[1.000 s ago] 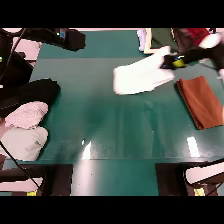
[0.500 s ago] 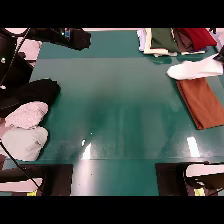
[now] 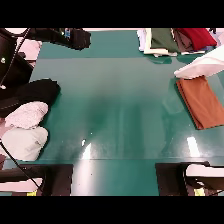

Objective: Fold the shirts.

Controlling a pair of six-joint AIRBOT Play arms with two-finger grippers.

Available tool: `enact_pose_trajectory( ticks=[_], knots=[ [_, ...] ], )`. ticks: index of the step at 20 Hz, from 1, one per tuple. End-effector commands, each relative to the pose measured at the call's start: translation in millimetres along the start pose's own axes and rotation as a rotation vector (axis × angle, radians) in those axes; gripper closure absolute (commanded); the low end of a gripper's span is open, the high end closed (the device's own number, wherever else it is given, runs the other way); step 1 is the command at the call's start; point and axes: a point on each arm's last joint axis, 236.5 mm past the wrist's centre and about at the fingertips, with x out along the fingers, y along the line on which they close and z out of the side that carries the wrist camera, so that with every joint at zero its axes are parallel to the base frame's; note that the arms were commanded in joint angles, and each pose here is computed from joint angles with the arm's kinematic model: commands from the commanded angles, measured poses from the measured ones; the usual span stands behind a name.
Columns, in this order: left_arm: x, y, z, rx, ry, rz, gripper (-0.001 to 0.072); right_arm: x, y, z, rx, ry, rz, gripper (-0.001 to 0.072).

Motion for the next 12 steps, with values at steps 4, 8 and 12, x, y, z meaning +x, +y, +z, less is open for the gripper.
enact_pose_trajectory(
  ticks=[4, 8, 12],
  knots=[
    [0, 0, -1, 0.0, 0.004, 0.0, 0.0688, -36, -10, -23, -0.118, 0.093, -0.112, 0.0694],
    [0, 0, -5, 0.002, 0.021, 0.0, 0.0688, -51, -51, -72, -0.066, 0.203, -0.215, 0.0694],
    [0, 0, -5, 0.009, 0.021, 0.0, 0.0688, -71, -105, -143, 0.042, 0.343, -0.326, 0.0692]
  ],
)
